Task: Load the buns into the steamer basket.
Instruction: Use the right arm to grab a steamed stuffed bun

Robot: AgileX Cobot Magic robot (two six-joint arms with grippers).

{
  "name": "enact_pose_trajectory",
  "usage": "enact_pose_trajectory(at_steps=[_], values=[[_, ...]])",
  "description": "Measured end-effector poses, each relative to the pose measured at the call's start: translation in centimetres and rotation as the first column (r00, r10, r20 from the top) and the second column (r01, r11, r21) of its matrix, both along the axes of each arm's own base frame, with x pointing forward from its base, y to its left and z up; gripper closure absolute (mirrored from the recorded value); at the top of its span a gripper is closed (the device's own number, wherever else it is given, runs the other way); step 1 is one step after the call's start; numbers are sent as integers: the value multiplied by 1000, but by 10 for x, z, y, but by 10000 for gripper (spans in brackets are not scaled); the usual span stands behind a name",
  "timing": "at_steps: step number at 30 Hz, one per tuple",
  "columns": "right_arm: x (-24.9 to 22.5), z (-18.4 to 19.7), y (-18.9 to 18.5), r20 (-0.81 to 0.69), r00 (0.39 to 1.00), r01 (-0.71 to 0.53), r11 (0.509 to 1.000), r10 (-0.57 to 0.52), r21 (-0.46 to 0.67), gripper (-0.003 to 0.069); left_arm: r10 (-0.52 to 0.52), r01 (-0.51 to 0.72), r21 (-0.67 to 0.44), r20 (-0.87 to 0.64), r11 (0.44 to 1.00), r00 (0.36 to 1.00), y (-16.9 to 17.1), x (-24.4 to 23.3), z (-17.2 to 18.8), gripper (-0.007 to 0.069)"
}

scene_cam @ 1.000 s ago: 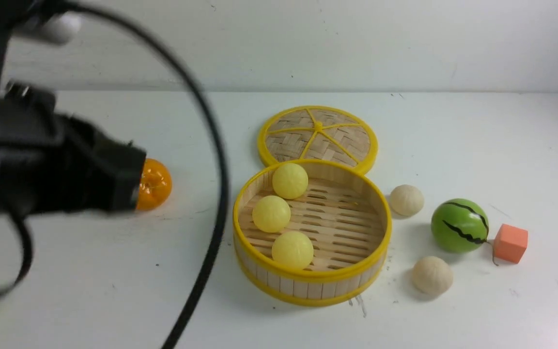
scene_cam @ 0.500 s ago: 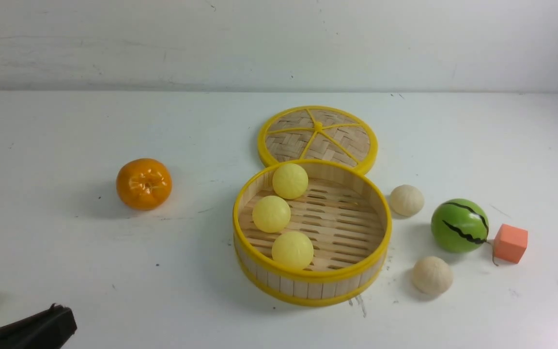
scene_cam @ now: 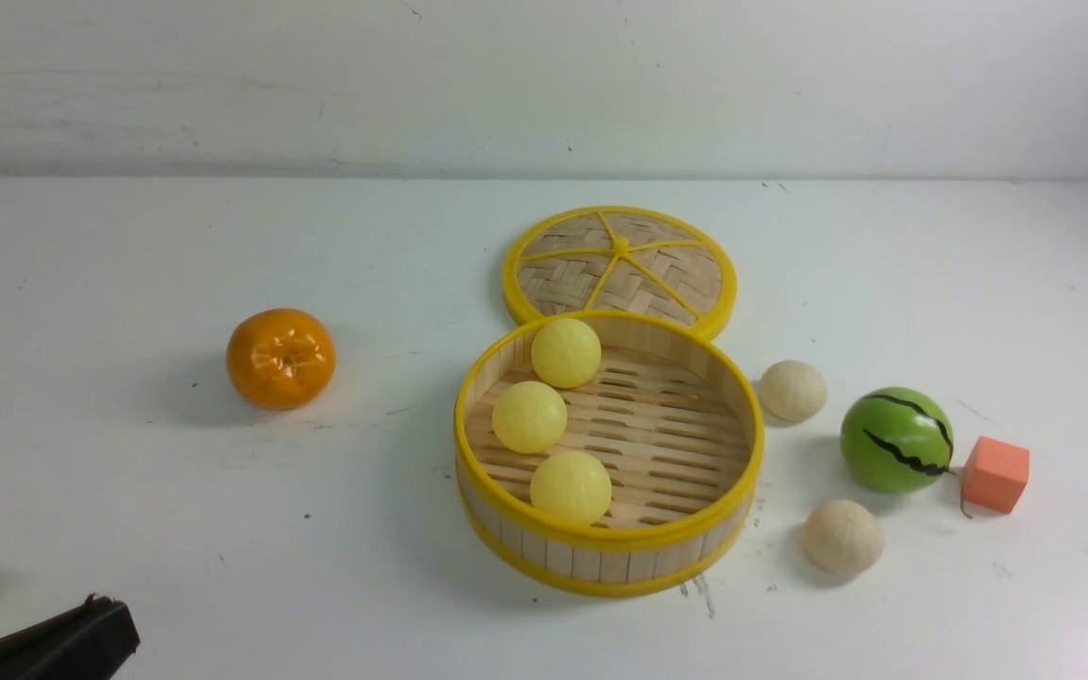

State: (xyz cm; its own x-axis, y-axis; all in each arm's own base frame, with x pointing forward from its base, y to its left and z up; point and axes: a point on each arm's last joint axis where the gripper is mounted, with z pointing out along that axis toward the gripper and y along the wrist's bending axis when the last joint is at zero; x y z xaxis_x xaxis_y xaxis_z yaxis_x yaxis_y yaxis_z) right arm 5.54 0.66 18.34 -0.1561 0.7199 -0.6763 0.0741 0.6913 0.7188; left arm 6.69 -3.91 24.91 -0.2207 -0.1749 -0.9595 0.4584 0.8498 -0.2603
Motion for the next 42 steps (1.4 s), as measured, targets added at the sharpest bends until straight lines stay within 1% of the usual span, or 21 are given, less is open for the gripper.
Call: enact_pose_trajectory(at_steps=[2,5,8,10,11,12,13,14,16,17,18,19,20,21,22,24,26,31,32,37,42], values=[[1,7,-1,71,997,26,994,-34,109,426,0,0,0,0,1000,1000,0,0,0,638],[-1,19,1,69,998,-3,989,-8,149,452,0,0,0,0,1000,1000,0,0,0,638],[0,43,8,4,997,-79,995,79,64,478,0,0,0,0,1000,1000,0,0,0,638],[9,73,14,-170,965,-224,966,201,-130,502,0,0,0,0,1000,1000,0,0,0,638],[12,83,15,-186,958,-249,955,218,-161,504,0,0,0,0,1000,1000,0,0,0,638],[20,95,17,-265,930,-317,922,256,-222,508,0,0,0,0,1000,1000,0,0,0,638],[34,108,19,-381,876,-414,865,295,-284,512,0,0,0,0,1000,1000,0,0,0,638],[45,115,21,-459,830,-479,826,316,-298,514,0,0,0,0,1000,1000,0,0,0,638],[74,120,23,-611,715,-584,770,339,-256,516,0,0,0,0,1000,1000,0,0,0,638],[76,120,23,-621,706,-591,766,341,-251,516,0,0,0,0,1000,1000,0,0,0,638],[98,122,25,-695,627,-639,742,352,-202,516,0,0,0,0,1000,1000,0,0,0,638],[103,119,25,-710,609,-648,738,353,-188,516,0,0,0,0,1000,1000,0,0,0,638],[125,116,27,-756,548,-673,726,358,-144,516,0,0,0,0,1000,1000,0,0,0,638],[127,114,28,-764,536,-677,724,359,-135,516,0,0,0,0,1000,1000,0,0,0,638],[148,107,34,-797,481,-704,702,366,-102,516,0,0,0,0,1000,1000,0,0,0,638],[161,102,40,-812,452,-720,688,370,-88,516,0,0,0,0,1000,1000,0,0,0,638],[184,93,60,-831,411,-761,642,375,-86,516,0,0,0,0,1000,1000,0,0,0,638],[227,72,101,-870,369,-837,523,326,-160,511,0,0,0,0,1000,1000,0,0,0,635],[236,67,105,-879,361,-844,510,311,-166,508,0,0,0,0,1000,1000,0,0,0,635],[267,49,110,-903,347,-833,525,252,-174,478,0,0,0,0,1000,1000,0,0,0,635],[293,27,100,-922,323,-800,582,214,-145,410,0,0,0,0,1000,1000,0,0,0,630]])
